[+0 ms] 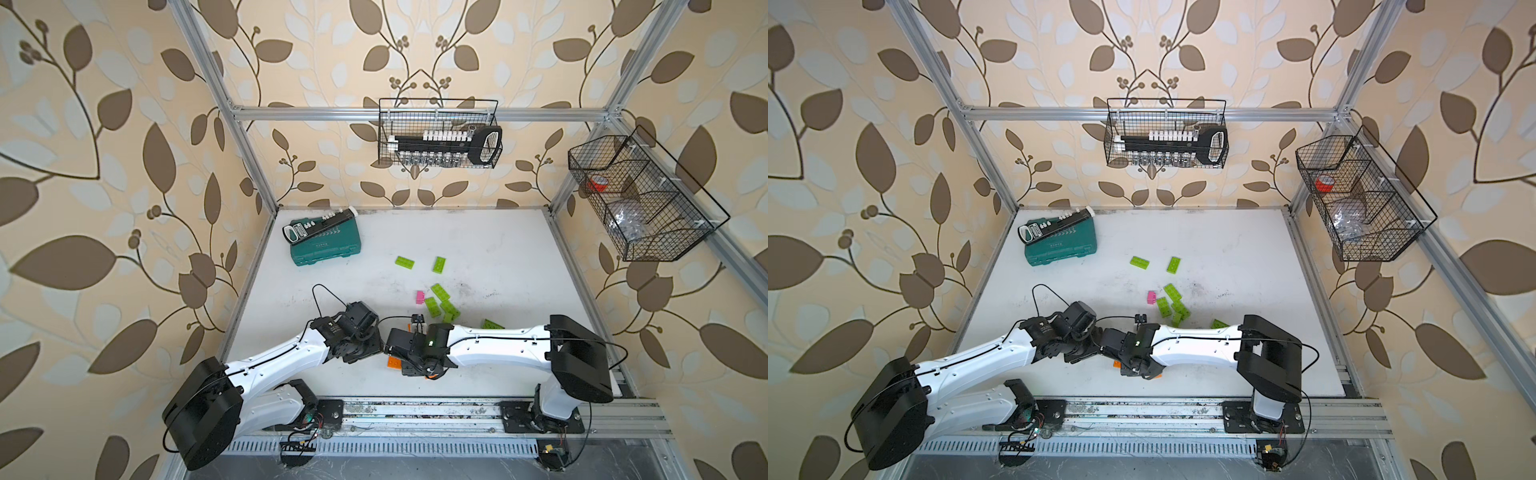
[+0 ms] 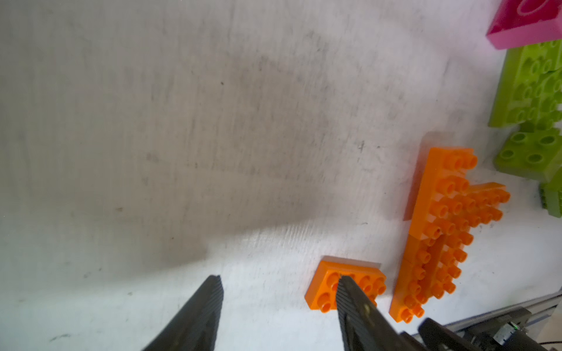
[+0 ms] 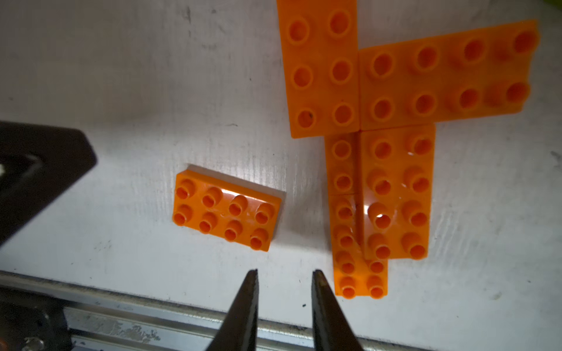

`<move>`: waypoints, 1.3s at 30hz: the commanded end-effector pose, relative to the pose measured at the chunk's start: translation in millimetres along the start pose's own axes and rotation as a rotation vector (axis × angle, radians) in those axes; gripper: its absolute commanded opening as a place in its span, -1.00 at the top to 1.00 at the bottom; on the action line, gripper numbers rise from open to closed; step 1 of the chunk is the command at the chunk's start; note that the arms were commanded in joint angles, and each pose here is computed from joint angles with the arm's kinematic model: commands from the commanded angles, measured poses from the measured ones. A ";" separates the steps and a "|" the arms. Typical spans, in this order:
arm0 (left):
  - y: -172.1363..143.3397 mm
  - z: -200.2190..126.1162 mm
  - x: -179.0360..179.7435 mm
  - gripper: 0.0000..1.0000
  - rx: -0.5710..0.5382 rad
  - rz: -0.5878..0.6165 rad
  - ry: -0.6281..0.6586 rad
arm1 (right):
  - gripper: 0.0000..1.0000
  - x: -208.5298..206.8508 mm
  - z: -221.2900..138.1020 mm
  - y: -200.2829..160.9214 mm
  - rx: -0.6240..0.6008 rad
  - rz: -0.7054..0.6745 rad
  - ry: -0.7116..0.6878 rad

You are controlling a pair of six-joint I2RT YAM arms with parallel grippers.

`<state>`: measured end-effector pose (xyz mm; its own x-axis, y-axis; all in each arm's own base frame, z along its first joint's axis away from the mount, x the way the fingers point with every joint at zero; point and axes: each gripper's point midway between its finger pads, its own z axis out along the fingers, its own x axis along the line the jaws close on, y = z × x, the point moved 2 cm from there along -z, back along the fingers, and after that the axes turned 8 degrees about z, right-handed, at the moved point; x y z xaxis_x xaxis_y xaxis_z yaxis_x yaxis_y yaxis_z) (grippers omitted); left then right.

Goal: Assemble a small pinwheel with lego
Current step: Pick up the lego brick from the center of the board.

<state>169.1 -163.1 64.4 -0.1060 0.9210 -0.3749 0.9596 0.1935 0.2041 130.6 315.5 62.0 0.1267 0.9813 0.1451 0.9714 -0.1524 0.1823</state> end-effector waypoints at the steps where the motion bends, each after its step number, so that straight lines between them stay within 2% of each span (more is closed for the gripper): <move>1: 12.5 -8.8 1.9 -0.25 -0.060 -0.023 -0.006 | 0.48 12.9 1.0 -3.7 0.027 0.014 0.027; 12: 15.6 -11.6 8.0 -0.25 -0.059 -0.036 -0.013 | 0.50 21.9 12.2 2.6 0.023 0.010 0.028; 29: 21.3 -9.7 3.7 -0.25 -0.056 -0.029 -0.020 | 0.56 1.9 23.9 11.1 0.011 -0.013 -0.076; 39: 21.0 -10.2 7.3 -0.24 -0.058 -0.028 -0.012 | 0.67 0.3 25.5 16.8 -0.005 -0.058 -0.138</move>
<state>181.6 -149.4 69.8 -0.1452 0.9097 -0.3890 0.9435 0.2457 0.2225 147.3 324.8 44.6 0.1106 0.9910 0.0756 0.9778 -0.1221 0.1700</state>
